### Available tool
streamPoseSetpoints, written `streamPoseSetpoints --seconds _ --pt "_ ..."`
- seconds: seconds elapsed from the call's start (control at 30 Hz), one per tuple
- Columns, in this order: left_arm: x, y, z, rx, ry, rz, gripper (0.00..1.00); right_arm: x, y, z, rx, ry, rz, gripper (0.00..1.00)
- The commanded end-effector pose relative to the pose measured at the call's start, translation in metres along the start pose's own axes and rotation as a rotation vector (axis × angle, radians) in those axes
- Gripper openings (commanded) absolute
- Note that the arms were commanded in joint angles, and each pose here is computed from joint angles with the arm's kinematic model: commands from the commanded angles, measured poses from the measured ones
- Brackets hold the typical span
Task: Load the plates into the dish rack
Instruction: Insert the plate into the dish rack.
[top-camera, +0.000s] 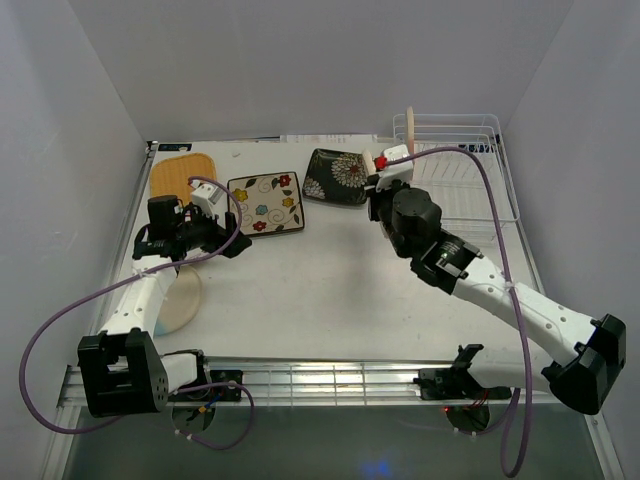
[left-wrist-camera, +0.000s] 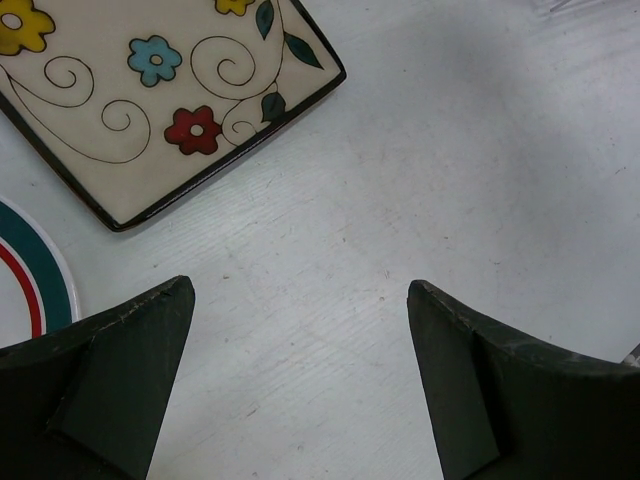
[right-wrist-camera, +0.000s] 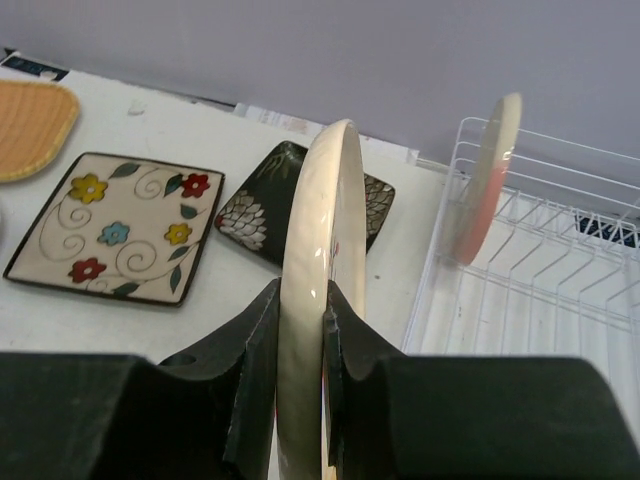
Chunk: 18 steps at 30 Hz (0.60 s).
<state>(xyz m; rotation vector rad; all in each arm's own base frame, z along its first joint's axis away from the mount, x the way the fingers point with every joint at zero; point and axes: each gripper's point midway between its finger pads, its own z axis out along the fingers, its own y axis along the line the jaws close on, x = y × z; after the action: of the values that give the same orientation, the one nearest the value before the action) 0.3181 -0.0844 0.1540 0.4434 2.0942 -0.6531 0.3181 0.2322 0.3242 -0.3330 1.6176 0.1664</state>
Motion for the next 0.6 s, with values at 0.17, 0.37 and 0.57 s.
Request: streamPoseSetpoints --seconds 0.17,0.37,0.57 --pt "-0.009 -0.009 -0.004 0.034 -0.041 0.033 0.98 -0.101 -0.074 0.000 0.123 -0.199 0.177 0.08" --pt "-0.009 -0.011 -0.005 0.042 -0.043 0.039 0.98 -0.101 -0.121 0.018 0.152 -0.193 0.246 0.08" --pt "-0.009 -0.012 -0.004 0.051 -0.042 0.037 0.98 -0.103 -0.157 0.040 0.218 -0.190 0.280 0.08"
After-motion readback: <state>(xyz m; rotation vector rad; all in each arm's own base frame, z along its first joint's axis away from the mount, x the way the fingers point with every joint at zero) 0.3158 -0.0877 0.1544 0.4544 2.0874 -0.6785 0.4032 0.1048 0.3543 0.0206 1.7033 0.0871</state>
